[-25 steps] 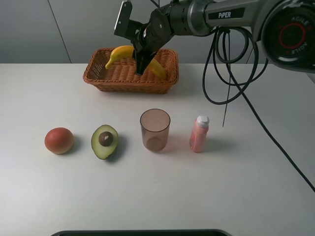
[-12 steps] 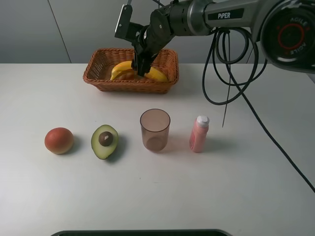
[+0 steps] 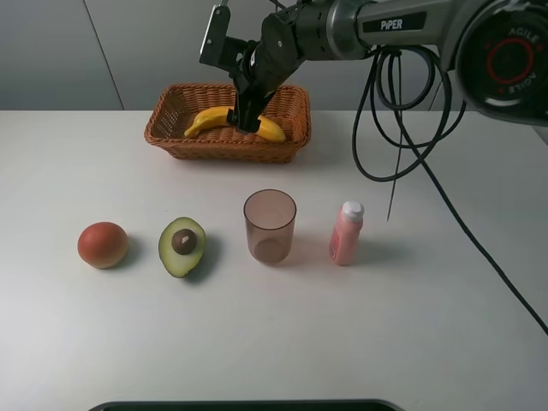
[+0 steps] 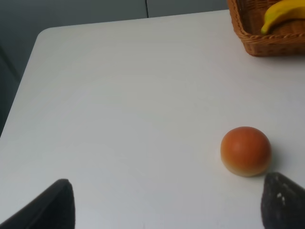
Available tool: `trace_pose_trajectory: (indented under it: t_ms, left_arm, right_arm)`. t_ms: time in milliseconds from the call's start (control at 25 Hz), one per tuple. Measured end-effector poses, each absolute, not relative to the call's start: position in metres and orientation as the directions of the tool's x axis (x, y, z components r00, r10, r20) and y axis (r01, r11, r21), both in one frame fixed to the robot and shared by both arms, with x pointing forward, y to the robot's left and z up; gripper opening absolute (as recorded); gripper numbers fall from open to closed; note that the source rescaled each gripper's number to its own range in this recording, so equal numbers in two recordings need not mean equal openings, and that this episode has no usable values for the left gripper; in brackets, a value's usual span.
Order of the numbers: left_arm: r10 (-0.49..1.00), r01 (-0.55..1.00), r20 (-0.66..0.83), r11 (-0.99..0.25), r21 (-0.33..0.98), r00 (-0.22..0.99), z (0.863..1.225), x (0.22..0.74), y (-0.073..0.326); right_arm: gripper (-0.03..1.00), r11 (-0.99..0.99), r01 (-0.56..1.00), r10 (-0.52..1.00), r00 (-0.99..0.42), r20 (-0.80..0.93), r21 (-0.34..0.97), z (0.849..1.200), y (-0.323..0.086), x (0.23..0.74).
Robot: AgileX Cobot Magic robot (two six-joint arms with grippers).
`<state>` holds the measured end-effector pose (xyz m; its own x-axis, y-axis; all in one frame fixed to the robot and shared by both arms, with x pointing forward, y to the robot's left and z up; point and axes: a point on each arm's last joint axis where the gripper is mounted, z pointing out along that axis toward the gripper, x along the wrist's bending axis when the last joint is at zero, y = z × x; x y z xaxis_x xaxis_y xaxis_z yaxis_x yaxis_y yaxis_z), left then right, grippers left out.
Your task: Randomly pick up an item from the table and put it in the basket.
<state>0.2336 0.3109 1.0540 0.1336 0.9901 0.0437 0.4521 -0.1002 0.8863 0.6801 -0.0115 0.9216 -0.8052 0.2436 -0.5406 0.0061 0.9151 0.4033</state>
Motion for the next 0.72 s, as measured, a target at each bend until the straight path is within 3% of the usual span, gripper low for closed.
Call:
trace_pose_trajectory:
  t_ms: [120, 240, 480, 720]
  left_arm:
    - [0.99, 0.452, 0.044, -0.1, 0.886, 0.134, 1.054, 0.234, 0.311]
    - [0.99, 0.452, 0.044, -0.1, 0.886, 0.134, 1.054, 0.234, 0.311]
    - [0.99, 0.452, 0.044, -0.1, 0.886, 0.134, 1.054, 0.234, 0.311]
    - [0.99, 0.452, 0.044, -0.1, 0.886, 0.134, 1.054, 0.234, 0.311]
  right_arm:
    - [1.0, 0.914, 0.01, 0.249, -0.802, -0.543, 0.405, 0.941, -0.014, 0.677]
    - [1.0, 0.88, 0.078, 0.347, -0.779, -0.523, 0.468, 1.0, -0.036, 0.673]
    - [1.0, 0.675, 0.28, 0.649, -0.665, -0.369, 0.683, 1.115, -0.121, 0.661]
    - [1.0, 0.522, 0.426, 0.808, -0.524, -0.269, 0.739, 1.197, -0.205, 0.615]
